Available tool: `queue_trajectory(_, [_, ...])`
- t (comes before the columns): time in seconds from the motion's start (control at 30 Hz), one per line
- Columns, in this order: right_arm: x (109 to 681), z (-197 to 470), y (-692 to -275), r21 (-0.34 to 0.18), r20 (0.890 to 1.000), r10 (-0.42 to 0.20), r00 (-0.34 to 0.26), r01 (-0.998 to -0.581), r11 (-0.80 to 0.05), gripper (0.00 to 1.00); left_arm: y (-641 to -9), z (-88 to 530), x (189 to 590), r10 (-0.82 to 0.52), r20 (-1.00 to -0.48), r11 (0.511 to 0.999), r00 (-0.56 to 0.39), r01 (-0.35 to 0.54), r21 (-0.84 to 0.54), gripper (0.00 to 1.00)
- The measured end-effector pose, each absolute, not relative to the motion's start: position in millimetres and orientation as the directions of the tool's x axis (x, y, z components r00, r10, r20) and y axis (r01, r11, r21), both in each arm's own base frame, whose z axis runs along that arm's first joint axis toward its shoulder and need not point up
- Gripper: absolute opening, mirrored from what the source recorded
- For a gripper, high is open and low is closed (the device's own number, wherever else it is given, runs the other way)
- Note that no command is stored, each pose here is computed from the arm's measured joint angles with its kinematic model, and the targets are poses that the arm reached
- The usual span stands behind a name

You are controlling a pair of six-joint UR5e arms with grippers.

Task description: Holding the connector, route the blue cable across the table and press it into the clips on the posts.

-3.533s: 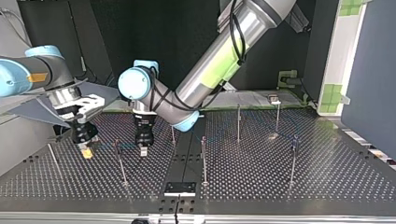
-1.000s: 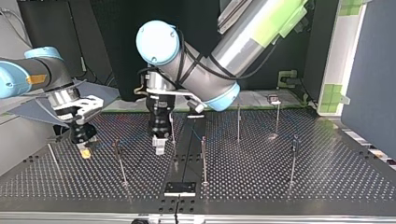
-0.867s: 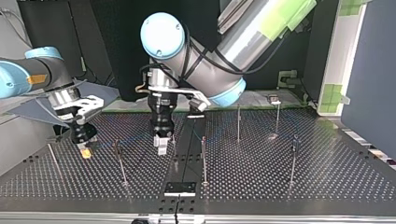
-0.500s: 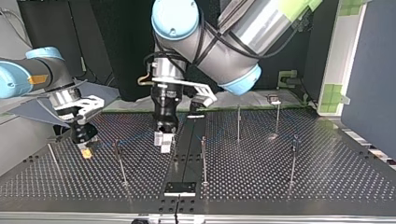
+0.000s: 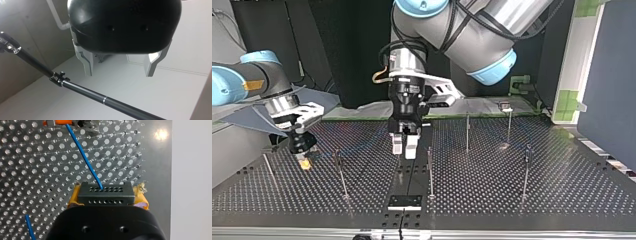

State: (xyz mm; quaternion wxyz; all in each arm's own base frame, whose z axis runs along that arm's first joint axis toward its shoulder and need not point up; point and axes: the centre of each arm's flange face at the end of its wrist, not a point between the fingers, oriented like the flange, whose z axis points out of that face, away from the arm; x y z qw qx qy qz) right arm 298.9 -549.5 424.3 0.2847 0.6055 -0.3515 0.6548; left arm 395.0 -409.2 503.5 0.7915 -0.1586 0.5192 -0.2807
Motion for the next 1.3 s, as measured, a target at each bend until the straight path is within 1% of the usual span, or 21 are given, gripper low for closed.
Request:
queue_trajectory(0.6, [298.6,423.9,-549.7,-0.115,0.993,-0.053,-0.103,-0.802,-0.587,0.0,-420.5,359.8,417.3,-0.549,-0.807,0.834,0.217,0.215,-0.509,1.0])
queue_trajectory(1.3, [295.2,423.1,-551.9,-0.116,0.993,-0.054,-0.104,-0.812,-0.573,0.0,-405.9,295.6,392.7,-0.523,-0.826,0.849,0.209,0.211,-0.484,1.0])
